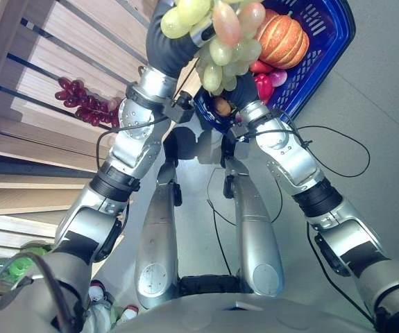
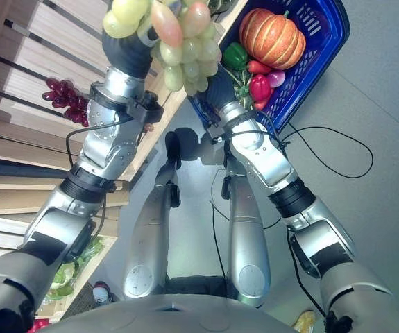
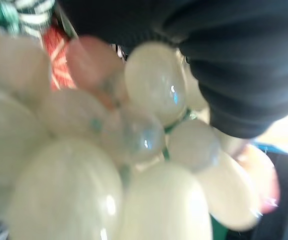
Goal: Pick up fruits and vegetables into the basket
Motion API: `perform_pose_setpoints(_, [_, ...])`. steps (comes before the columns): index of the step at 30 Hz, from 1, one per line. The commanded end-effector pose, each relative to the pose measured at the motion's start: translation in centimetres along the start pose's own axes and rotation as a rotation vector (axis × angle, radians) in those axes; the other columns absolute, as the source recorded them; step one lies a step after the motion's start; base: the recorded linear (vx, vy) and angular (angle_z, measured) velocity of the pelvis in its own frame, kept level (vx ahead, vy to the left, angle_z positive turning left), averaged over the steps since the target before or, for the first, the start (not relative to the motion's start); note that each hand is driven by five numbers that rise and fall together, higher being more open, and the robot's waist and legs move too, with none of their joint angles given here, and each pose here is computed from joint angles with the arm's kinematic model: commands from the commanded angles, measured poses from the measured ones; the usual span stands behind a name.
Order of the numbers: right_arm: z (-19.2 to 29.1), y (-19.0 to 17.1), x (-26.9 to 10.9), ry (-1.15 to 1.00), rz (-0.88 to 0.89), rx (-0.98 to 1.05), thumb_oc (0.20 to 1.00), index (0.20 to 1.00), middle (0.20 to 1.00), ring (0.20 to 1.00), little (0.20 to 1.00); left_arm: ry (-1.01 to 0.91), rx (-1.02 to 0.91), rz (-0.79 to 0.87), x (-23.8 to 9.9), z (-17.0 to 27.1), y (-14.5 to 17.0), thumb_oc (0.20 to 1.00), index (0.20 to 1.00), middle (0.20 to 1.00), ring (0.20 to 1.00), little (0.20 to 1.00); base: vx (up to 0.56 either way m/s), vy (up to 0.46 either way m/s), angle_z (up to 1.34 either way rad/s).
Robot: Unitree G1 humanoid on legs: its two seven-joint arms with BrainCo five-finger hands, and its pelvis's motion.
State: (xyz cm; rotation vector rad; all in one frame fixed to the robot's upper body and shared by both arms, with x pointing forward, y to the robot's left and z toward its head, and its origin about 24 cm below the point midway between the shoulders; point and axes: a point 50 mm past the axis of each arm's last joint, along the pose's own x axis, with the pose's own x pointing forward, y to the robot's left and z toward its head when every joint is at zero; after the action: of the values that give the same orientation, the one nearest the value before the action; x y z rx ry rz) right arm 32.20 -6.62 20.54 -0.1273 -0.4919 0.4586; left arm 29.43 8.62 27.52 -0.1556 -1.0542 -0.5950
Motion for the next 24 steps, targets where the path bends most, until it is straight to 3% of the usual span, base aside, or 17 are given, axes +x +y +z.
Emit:
perform_pose_setpoints(1, [4.0,0.3,0.0,-0.224,-0.003,0.051,0.200,0.200,0.200,0.200,0.200,-0.170,0.047,0.037,0.7,2.5,-0.2,1.000,1.000,1.000,1.000,1.000,0.00,0.000,0.00])
perform_pose_setpoints(11, [4.0,0.1,-0.1,-0.233,-0.015,0.045,0.200,0.200,0.200,0.200,0.200,-0.058,0.099,0.210,0.1,1.1,1.2,1.000,1.000,1.000,1.000,1.000,0.00,0.000,0.00])
perform_pose_setpoints(24, [4.3,-0.3,0.0,-0.240,-0.019,0.041,0.200,0.200,0.200,0.200,0.200,0.145,0.136,0.251,-0.4,-1.3,1.9,1.000,1.000,1.000,1.000,1.000,0.00,0.000,0.00])
